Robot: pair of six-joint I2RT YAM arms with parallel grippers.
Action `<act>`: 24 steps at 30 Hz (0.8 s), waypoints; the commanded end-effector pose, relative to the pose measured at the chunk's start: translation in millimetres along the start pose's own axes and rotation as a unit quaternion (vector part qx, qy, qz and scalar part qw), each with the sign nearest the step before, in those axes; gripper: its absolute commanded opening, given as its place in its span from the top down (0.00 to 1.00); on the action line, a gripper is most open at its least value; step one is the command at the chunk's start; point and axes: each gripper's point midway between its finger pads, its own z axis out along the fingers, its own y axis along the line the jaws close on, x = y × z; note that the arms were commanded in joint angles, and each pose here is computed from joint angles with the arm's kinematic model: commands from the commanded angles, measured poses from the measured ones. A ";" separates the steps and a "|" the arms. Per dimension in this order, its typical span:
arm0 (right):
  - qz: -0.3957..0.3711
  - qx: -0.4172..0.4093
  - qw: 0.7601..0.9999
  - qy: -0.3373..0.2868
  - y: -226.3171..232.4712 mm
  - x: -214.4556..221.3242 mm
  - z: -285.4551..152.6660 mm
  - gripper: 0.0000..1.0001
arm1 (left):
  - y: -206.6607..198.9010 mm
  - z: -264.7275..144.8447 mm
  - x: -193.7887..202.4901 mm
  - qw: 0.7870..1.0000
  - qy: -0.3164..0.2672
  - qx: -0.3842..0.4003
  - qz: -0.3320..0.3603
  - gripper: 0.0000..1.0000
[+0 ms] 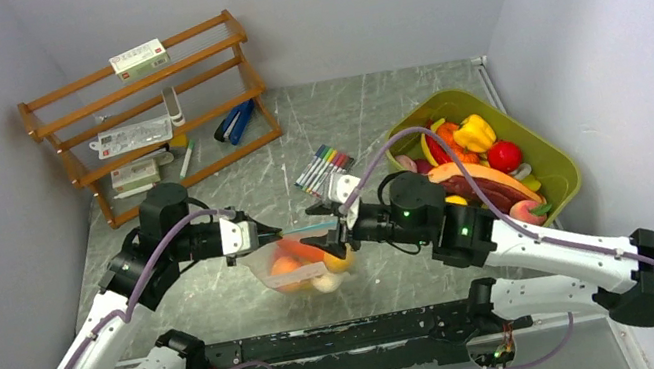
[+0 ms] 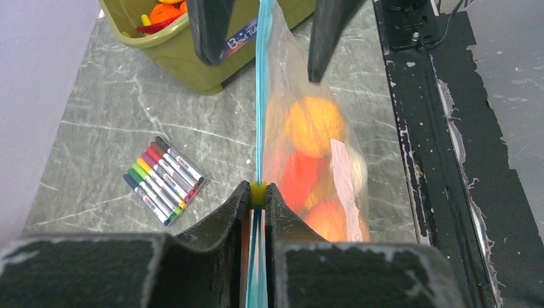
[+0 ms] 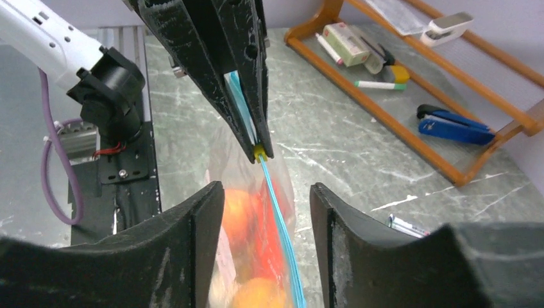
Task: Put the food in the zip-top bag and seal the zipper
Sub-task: Zip the zipper food storage bag at the center of the board.
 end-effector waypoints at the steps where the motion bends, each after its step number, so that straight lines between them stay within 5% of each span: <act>1: -0.019 -0.031 0.999 0.034 7.0 9.5 8.3 0.51 | 5.4 -3.1 -19.6 1.000 -0.018 0.002 0.024 0.93; 7: -0.027 -0.045 0.997 0.059 8.3 16.9 21.5 0.55 | 8.0 -2.8 -26.4 0.999 -0.025 0.007 0.036 0.93; 14: -0.037 -0.028 0.998 0.053 2.1 15.1 19.0 0.76 | 12.2 0.9 -30.3 0.998 -0.027 0.022 0.046 0.93; 24: -0.056 -0.025 0.995 0.082 -1.0 32.8 21.8 0.74 | 15.0 3.9 -30.1 0.998 -0.031 0.022 0.042 0.93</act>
